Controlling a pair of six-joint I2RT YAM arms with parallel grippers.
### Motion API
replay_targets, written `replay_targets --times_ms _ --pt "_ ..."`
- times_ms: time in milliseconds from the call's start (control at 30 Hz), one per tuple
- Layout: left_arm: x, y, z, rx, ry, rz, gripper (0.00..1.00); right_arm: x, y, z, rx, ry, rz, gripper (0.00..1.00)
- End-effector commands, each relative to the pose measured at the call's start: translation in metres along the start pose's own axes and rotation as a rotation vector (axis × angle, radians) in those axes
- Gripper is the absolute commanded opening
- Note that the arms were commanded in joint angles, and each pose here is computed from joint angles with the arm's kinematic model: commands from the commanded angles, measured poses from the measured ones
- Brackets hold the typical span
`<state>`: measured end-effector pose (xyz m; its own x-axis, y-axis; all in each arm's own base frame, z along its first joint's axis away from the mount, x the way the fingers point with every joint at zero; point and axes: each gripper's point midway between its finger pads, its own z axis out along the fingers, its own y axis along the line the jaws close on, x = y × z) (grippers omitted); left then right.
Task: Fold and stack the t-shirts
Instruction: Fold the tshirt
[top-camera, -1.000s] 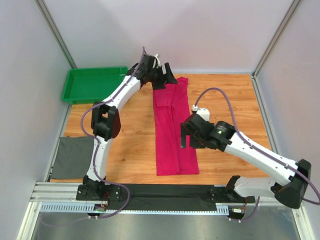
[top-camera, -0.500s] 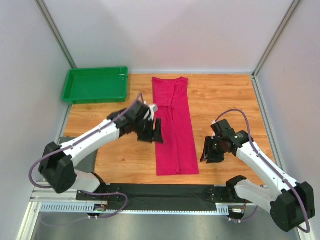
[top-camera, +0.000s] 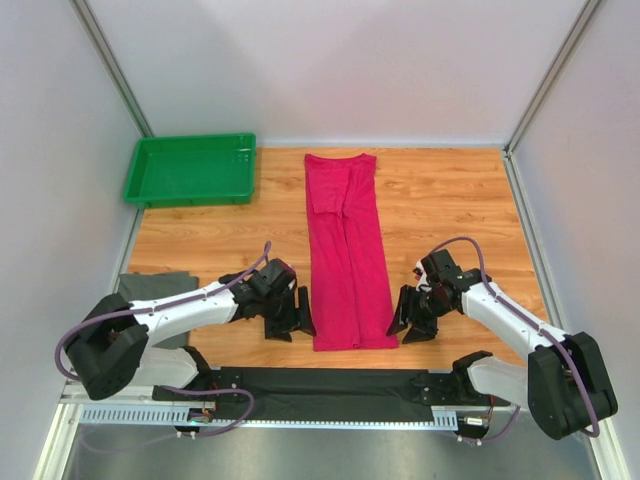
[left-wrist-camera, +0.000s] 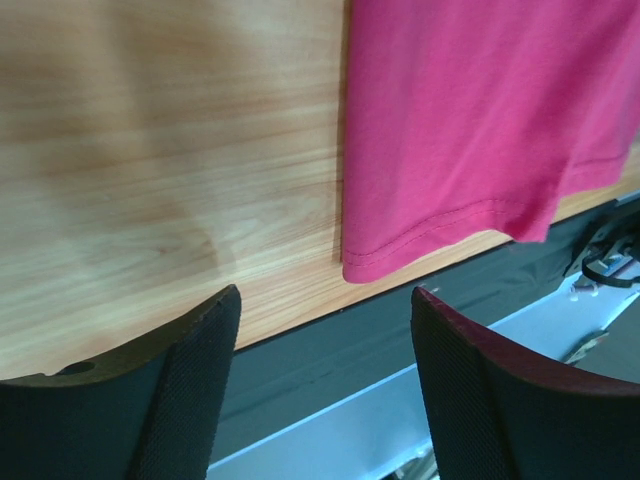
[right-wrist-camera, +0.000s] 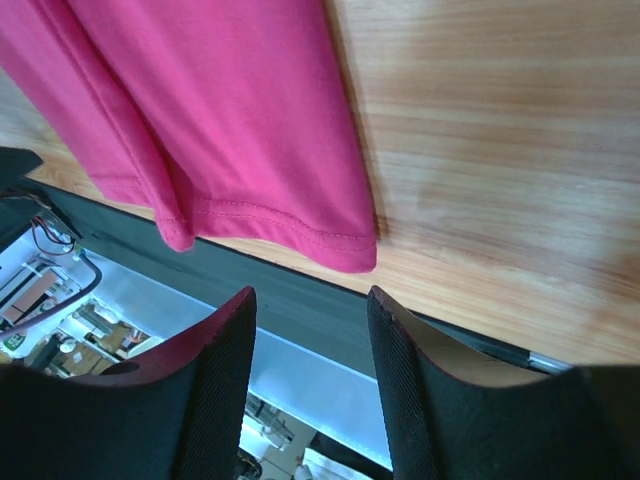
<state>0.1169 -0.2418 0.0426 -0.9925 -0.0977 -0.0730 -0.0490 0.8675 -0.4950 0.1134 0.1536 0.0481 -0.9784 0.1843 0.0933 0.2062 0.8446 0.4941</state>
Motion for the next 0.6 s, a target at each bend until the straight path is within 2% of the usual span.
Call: replay_targets --times_ms 0,233,400,567 --pt "0.002 -0.014 0.012 0.003 -0.012 -0.084 0.75 -0.004 0.006 0.007 -0.053 -0.015 0.056 0.51" --pt "0.007 -0.006 0.027 -0.067 0.004 -0.145 0.71 -0.002 -0.013 0.018 0.003 -0.034 0.065 0.51" --pt "0.01 -0.005 0.034 -0.065 0.023 -0.166 0.61 -0.01 -0.015 0.017 0.021 -0.079 0.062 0.5" --pt "0.018 -0.002 0.039 -0.095 0.051 -0.194 0.53 -0.011 -0.018 0.028 0.03 -0.047 0.068 0.47"
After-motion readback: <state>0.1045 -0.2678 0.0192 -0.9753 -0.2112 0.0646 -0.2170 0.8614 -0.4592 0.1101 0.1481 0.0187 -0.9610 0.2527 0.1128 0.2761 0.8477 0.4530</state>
